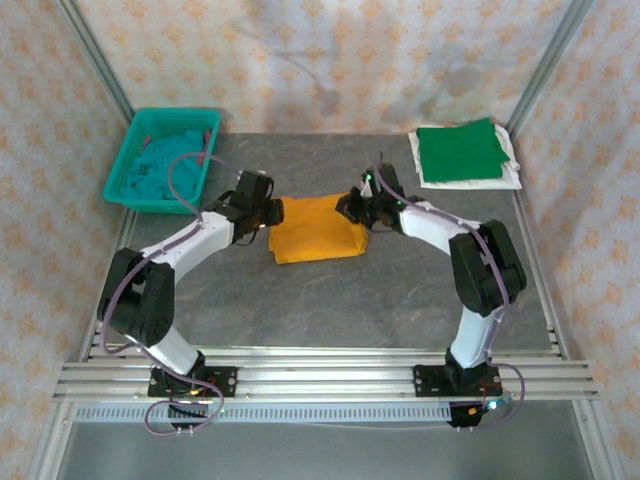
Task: Fold and stack the t-shirts
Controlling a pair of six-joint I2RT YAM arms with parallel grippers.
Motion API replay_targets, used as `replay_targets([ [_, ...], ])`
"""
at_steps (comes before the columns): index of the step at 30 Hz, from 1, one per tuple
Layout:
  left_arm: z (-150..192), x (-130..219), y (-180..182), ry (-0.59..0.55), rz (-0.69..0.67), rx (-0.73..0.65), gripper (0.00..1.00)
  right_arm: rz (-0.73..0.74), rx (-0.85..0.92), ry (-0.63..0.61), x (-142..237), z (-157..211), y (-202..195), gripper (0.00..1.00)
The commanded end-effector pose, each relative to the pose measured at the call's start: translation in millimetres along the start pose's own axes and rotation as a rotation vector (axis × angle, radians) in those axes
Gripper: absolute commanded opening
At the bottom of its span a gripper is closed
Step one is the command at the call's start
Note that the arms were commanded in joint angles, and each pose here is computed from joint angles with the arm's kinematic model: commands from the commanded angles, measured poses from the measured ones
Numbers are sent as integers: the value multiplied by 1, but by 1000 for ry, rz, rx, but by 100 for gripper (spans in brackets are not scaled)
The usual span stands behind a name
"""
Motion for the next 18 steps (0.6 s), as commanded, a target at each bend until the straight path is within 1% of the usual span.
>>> replay_targets([
  [1,-11,-17,-11,-38,34,-1,55,95,-6,-28,-24,-19,-16,8],
  [5,-17,-59,-9,-45,16,32,52,133,-66,-82,-55,-48,-43,7],
  [7,-22,-78,-6,-45,13,56,52,149,-99,-95,-66,-56,-59,7],
  [8,-18,-96,0,-22,-3,69,52,157,-116,-109,-71,-60,-67,7],
  [11,-20,-119,15,-12,-56,118,52,172,-152,-138,-76,-67,-86,6],
  [13,-24,-120,22,-12,-76,144,52,176,-163,-146,-73,-67,-88,7],
  [14,-28,-115,24,-19,-90,153,51,160,-164,-145,-69,-68,-84,8],
  [16,-36,-96,23,-59,-93,154,51,127,-155,-136,-58,-66,-72,11],
  [18,-45,-70,16,-99,-80,153,52,82,-134,-132,-42,-65,-54,15],
])
Point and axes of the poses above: each hand's point on the last joint's axis, 136 mm out from that joint toward the fingers, its own x axis back along the fingers, its own y axis along the line the jaws close on, z = x × y, the point moved 6 cm from there along x, back along the fingers, and after that the axes turned 1 degree about x, right-handed, at the moved point
